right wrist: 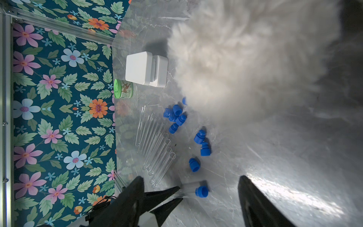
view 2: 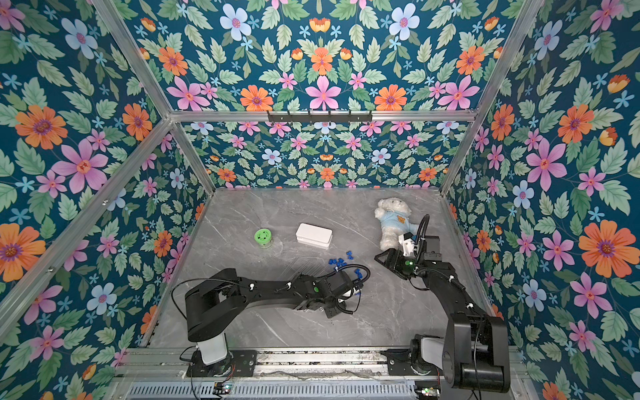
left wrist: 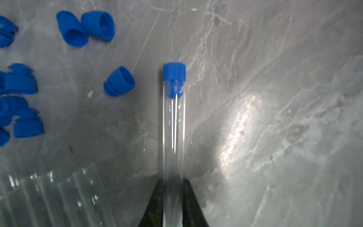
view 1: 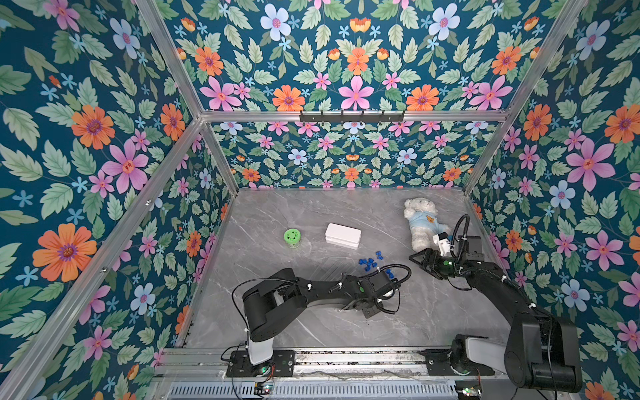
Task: Remove stoppers from test tubes
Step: Pick up the test tube at the center of the board.
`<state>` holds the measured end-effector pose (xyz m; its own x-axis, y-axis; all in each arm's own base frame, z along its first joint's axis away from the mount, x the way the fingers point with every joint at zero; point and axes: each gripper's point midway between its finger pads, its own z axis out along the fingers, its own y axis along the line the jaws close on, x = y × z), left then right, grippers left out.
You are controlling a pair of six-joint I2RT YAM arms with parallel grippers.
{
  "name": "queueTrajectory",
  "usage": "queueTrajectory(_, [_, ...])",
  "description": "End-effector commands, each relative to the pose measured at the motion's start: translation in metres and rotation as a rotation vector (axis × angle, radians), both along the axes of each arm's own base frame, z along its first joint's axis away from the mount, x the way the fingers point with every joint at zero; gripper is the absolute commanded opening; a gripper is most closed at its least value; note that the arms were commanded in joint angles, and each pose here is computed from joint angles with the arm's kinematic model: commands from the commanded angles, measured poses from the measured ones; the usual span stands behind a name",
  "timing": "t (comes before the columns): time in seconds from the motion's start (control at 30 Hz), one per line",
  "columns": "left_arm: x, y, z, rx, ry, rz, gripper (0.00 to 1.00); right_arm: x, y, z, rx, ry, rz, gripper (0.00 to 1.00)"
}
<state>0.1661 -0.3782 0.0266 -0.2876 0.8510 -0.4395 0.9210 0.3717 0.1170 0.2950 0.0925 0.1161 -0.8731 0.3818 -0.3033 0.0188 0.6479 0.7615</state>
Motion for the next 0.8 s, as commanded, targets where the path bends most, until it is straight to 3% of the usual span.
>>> queueTrajectory(0.0, [0.004,0.004,0.011,-0.015,-0.025,0.0,0.07,0.0,0.0,0.002,-0.001,-0.005,-0.002,0.77])
queueTrajectory(0.27, [0.026,0.034,0.043,-0.086,-0.071,0.067,0.05,0.003,0.014,0.01,0.044,-0.04,0.062,0.77])
queueTrajectory(0.53, [0.051,0.075,0.072,-0.146,-0.136,0.169,0.02,0.011,0.076,0.025,0.117,-0.089,0.283,0.77])
queueTrajectory(0.77, [0.06,0.084,0.083,-0.191,-0.187,0.197,0.0,0.009,0.121,0.026,0.181,-0.062,0.469,0.75])
